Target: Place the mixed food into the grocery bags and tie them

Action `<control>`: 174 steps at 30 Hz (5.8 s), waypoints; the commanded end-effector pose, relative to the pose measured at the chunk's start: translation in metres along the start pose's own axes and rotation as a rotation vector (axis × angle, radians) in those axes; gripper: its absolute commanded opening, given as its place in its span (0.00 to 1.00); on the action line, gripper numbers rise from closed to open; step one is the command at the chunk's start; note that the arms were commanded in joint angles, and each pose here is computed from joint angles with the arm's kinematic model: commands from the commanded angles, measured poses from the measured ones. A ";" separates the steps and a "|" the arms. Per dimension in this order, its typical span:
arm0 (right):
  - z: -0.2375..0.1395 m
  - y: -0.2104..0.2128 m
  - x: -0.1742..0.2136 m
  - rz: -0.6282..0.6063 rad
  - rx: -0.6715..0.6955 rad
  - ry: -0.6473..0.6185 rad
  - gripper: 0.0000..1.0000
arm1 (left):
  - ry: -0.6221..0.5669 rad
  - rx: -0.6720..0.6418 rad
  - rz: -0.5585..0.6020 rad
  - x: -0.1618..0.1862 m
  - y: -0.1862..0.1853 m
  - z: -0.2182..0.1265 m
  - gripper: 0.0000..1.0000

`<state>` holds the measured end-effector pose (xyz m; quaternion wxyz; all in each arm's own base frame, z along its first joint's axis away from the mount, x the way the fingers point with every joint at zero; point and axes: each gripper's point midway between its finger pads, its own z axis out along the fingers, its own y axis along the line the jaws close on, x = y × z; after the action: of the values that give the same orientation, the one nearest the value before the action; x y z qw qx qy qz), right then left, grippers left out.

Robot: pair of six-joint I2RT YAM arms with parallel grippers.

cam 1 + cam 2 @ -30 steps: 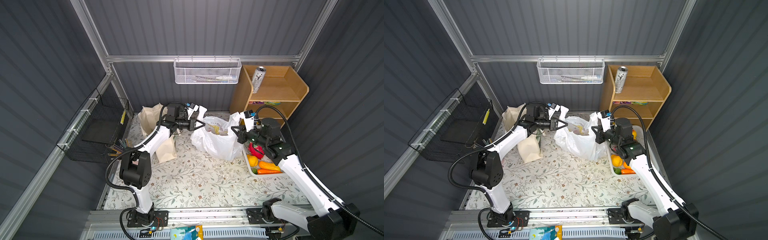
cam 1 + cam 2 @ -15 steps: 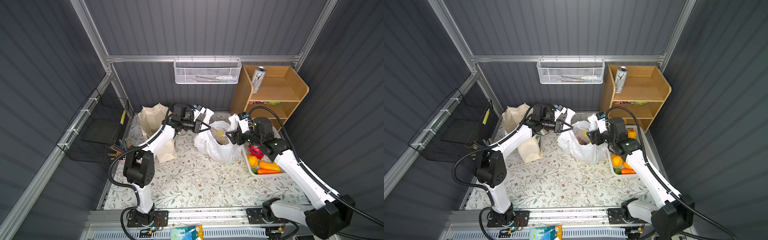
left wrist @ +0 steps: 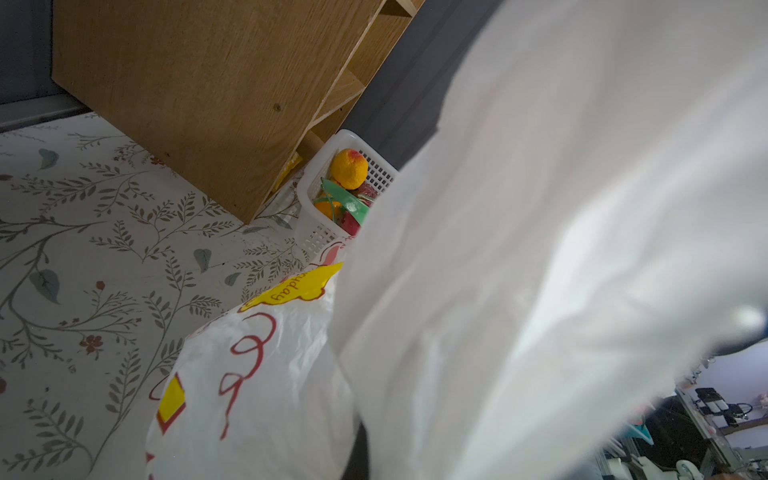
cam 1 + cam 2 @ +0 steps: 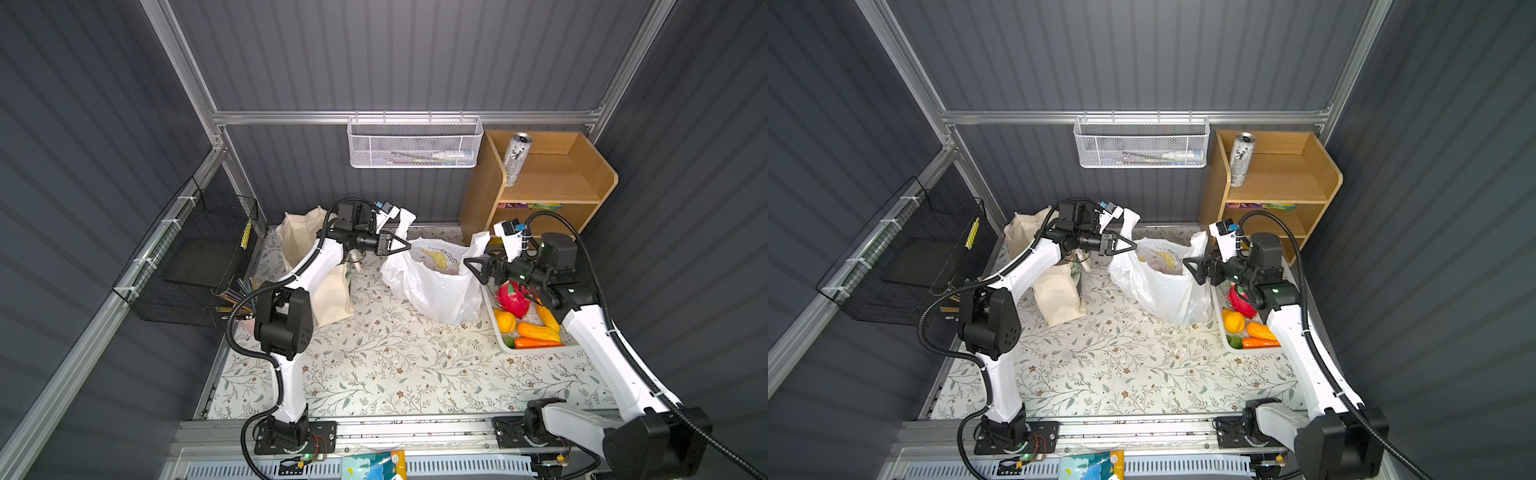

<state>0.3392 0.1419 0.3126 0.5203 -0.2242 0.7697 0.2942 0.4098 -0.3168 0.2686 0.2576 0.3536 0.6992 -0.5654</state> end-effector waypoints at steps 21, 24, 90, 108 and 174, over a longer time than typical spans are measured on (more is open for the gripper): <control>0.030 -0.023 -0.002 0.026 -0.101 -0.091 0.95 | 0.026 0.157 -0.013 0.003 -0.007 -0.009 0.00; 0.035 -0.022 -0.007 0.029 -0.135 -0.105 0.91 | 0.027 0.164 -0.016 0.004 -0.007 -0.009 0.00; 0.125 0.019 0.052 -0.477 0.119 0.665 0.00 | 0.176 0.143 0.091 0.038 -0.048 0.000 0.36; 0.132 0.054 0.052 -0.502 0.049 0.645 0.00 | 0.171 0.169 0.100 0.045 -0.062 -0.005 0.39; 0.091 0.071 0.046 -0.279 -0.110 0.533 0.57 | -0.054 0.142 0.084 0.017 -0.039 -0.009 0.00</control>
<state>0.3530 0.2667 0.2241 0.3033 -0.4540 0.8274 0.1318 0.3747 -0.3123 0.2661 0.2597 0.3810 0.6400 -0.6146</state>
